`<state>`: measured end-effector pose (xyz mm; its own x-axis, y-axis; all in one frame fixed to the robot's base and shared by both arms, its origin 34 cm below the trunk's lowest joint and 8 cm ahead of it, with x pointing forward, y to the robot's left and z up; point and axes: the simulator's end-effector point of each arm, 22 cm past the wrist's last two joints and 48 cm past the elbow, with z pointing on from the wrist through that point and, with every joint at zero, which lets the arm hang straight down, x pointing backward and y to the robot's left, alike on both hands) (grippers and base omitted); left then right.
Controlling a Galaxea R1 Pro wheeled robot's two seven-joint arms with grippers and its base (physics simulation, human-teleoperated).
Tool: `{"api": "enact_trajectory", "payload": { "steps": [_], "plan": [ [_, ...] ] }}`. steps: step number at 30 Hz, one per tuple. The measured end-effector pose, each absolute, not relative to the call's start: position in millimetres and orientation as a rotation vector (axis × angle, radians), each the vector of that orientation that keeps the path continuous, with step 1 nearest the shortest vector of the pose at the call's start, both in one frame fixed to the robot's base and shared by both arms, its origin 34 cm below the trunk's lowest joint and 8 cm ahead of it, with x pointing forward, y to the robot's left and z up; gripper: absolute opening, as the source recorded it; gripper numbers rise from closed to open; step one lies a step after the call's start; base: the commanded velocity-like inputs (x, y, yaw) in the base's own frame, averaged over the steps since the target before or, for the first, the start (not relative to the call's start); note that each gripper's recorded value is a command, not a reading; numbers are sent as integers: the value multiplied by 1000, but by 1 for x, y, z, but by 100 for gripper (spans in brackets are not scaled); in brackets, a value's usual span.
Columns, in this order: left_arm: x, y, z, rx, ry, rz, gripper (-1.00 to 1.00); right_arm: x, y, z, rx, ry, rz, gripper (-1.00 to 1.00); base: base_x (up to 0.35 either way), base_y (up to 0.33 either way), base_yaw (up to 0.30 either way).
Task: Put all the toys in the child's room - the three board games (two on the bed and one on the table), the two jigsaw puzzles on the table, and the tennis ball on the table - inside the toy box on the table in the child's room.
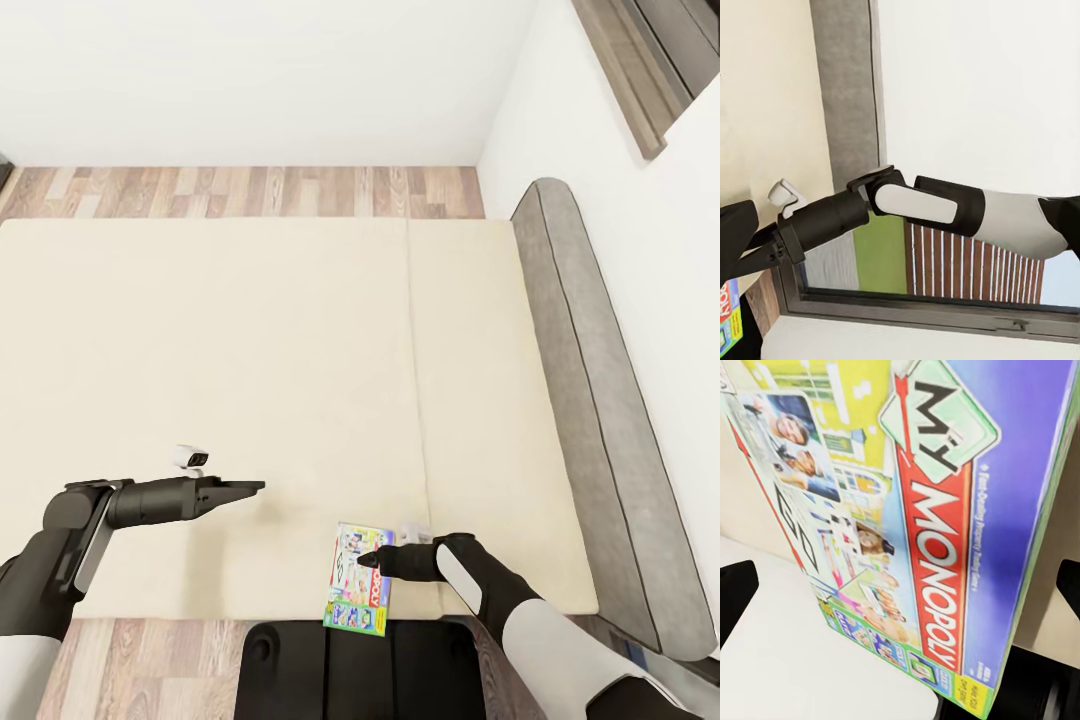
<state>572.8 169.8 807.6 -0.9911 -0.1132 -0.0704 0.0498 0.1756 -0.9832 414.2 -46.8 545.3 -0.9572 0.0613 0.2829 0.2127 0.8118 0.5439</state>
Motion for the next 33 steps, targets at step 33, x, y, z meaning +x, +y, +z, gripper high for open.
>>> {"api": "enact_trajectory", "payload": {
  "steps": [33],
  "plan": [
    [572,170,807,-63,2310,-1938,100,414,-45,545,-209,-2746,-871,100,0,0,0]
  ]
}}
